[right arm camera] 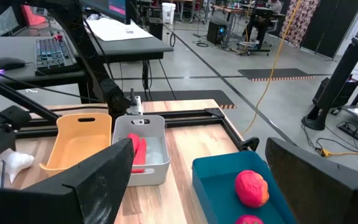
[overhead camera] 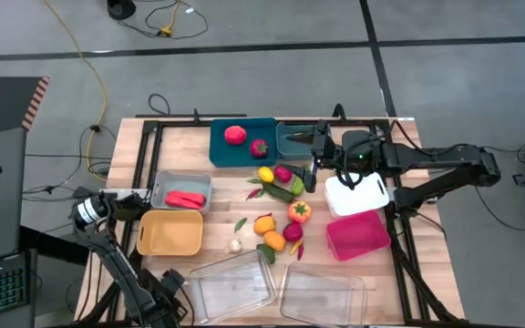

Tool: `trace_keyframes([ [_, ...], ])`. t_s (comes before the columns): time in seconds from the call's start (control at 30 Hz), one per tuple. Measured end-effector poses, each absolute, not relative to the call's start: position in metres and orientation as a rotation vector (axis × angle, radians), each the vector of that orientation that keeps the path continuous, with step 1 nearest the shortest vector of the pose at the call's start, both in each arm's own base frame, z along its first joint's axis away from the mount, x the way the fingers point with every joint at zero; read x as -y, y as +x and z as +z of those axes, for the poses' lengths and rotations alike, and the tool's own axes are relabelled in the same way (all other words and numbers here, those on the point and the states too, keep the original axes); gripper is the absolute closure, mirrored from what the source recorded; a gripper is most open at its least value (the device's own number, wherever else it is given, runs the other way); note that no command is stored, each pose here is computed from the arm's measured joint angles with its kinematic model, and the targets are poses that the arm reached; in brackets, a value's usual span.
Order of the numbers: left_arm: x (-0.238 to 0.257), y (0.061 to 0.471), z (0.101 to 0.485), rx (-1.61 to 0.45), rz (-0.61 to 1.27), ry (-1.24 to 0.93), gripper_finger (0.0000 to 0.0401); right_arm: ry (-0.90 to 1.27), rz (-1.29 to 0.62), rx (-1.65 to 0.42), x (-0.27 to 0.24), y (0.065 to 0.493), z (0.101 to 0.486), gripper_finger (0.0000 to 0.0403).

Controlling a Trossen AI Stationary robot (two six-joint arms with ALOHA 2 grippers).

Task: Sort produce into baskets
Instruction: Put the garlic into the yellow bin

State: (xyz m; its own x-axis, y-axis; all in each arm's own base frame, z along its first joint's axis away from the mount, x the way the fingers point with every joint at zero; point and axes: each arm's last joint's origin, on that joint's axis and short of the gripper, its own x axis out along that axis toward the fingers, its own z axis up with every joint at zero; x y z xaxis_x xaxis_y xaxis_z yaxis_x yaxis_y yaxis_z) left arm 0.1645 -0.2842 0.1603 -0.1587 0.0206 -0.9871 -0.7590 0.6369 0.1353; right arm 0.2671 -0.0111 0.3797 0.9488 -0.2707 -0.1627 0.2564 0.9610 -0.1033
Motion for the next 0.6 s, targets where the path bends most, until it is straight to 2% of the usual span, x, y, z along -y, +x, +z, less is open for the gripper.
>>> trace_keyframes([
  [0.3,0.283,0.167,0.187,-1.533,0.796,-0.497,0.0154,-0.081,-0.268,-0.177,0.011,0.267,0.38,0.001],
  [0.6,0.282,0.172,0.191,-1.48,0.686,-0.37,0.0155,-0.081,-0.268,-0.177,0.011,0.267,0.38,0.001],
])
